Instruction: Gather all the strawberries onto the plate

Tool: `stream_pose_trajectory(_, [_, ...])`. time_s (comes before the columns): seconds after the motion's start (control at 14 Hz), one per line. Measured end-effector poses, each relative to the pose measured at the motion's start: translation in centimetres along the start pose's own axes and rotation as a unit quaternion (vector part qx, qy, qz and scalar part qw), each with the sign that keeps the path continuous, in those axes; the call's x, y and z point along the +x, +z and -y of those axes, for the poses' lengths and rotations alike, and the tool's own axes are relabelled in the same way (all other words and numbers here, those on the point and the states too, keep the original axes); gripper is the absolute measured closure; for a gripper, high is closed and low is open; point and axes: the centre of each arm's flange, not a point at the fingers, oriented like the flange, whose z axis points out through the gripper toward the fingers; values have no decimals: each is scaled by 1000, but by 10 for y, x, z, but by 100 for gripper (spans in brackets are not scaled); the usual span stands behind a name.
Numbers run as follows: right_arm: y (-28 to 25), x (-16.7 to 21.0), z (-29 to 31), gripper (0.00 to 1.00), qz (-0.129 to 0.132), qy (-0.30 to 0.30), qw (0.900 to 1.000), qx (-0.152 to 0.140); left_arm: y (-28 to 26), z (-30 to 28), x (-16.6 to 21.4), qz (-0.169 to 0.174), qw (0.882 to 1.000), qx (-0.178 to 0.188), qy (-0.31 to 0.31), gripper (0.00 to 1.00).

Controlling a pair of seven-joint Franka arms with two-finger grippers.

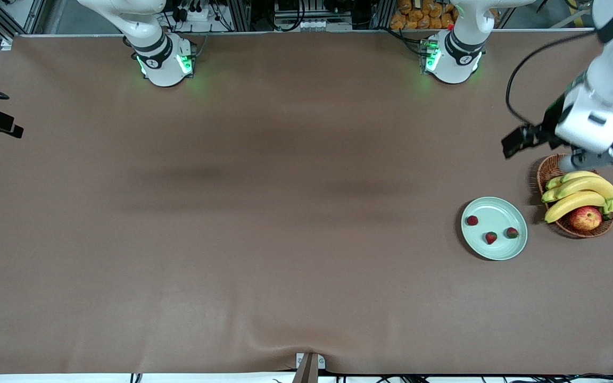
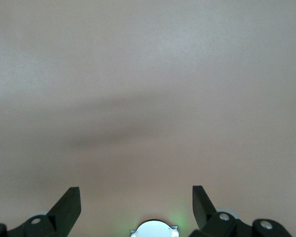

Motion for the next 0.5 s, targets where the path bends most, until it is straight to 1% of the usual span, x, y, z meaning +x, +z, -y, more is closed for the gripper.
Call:
stream_pose_trajectory(0.14, [-2, -1, 0, 0, -2, 0, 1000, 0, -15, 9, -15, 6, 999, 5, 53, 0])
stream_pose_trajectory(0.29, [-7, -2, 1, 0, -6, -1, 1000, 0, -22, 19, -27, 23, 994, 8, 104, 0])
stream_pose_trajectory(0.36, [-9, -3, 1, 0, -7, -1, 1000, -1, -24, 22, -30, 30, 992, 9, 119, 0])
stream_pose_trajectory(0.5, [-12, -4, 1, 0, -9, -1, 1000, -3, -22, 21, -32, 37, 991, 3, 130, 0])
